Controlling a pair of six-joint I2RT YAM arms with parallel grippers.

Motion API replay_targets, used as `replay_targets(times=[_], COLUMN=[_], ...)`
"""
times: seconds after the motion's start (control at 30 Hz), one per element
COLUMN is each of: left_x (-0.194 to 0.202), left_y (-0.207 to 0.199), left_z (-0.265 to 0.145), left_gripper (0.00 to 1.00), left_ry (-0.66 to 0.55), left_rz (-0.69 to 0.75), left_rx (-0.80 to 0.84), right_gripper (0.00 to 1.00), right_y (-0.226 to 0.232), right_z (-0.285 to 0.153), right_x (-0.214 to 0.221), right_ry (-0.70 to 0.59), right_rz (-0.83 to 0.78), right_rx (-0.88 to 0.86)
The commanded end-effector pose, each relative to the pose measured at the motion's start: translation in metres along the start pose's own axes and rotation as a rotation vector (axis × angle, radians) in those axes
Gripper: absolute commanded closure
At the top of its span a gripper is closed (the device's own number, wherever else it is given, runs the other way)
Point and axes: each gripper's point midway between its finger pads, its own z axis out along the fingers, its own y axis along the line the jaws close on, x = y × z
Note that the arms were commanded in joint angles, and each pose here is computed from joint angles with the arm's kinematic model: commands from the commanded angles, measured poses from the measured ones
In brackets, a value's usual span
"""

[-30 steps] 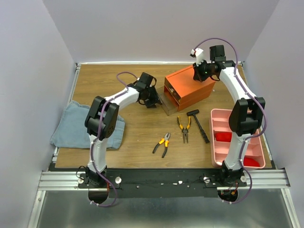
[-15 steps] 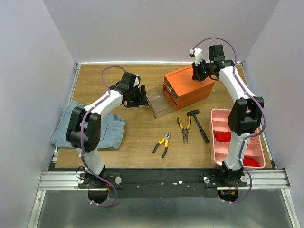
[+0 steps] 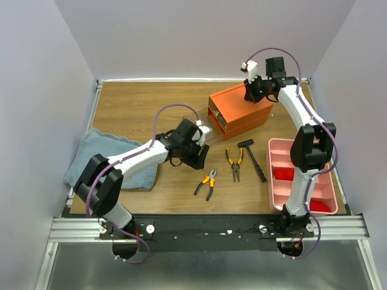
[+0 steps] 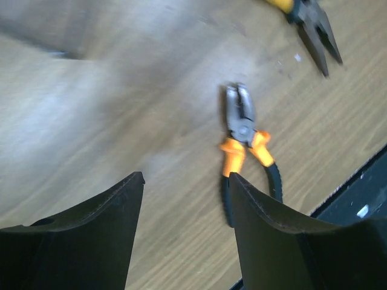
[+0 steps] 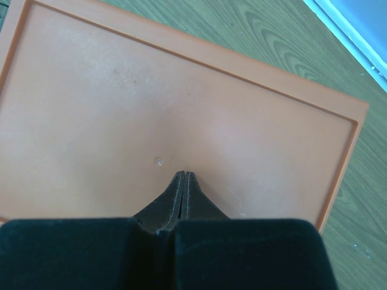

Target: Sort the tools into containers

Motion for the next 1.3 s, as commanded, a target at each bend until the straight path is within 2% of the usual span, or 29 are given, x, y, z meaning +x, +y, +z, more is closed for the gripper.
replay_targets(times=[0.0, 0.1, 0.37, 0.67, 0.77, 0.8, 0.9, 0.97, 1.07, 1.17, 1.27], left_x=[0.009, 0.026, 0.050, 0.079, 0.092, 0.090, 0.068, 0.057, 0.014, -0.042, -0.084], left_y=[-0.032, -0.035, -0.023, -0.034, -0.026, -0.025, -0.029, -0.040, -0.040, -0.021, -0.013], left_z=[0.017, 0.028, 0.042, 0.057, 0.063, 0.062, 0.048, 0.033, -0.004, -0.041, -0.057], left_gripper=[0.30, 0.29, 0.32, 0.35, 0.51, 0.68, 1.00, 1.00, 1.00, 1.00, 1.00], left_ry=[0.022, 0.099, 0.173, 0.259, 0.295, 0.293, 0.238, 0.221, 0.089, -0.098, -0.203], left_rz=[0.180, 0.177, 0.191, 0.265, 0.260, 0.277, 0.268, 0.285, 0.287, 0.175, 0.160], left_rx=[-0.008, -0.036, -0.103, -0.085, -0.106, -0.104, -0.052, 0.037, 0.144, 0.147, 0.121], right_gripper=[0.99, 0.99, 0.99, 0.99, 0.99, 0.99, 0.99, 0.99, 0.99, 0.99, 0.99], right_y=[0.042, 0.042, 0.037, 0.034, 0.037, 0.037, 0.038, 0.038, 0.036, 0.035, 0.033], right_z=[0.012, 0.013, 0.013, 0.014, 0.013, 0.013, 0.010, 0.009, 0.008, 0.007, 0.006], right_x=[0.144, 0.136, 0.106, 0.102, 0.104, 0.104, 0.104, 0.104, 0.105, 0.101, 0.099], right_ry=[0.490, 0.474, 0.387, 0.373, 0.377, 0.376, 0.373, 0.375, 0.381, 0.374, 0.367], right_rz=[0.160, 0.168, 0.192, 0.182, 0.192, 0.192, 0.191, 0.183, 0.178, 0.171, 0.163], right_rx=[-0.135, -0.142, -0.138, -0.129, -0.132, -0.133, -0.132, -0.131, -0.126, -0.122, -0.118])
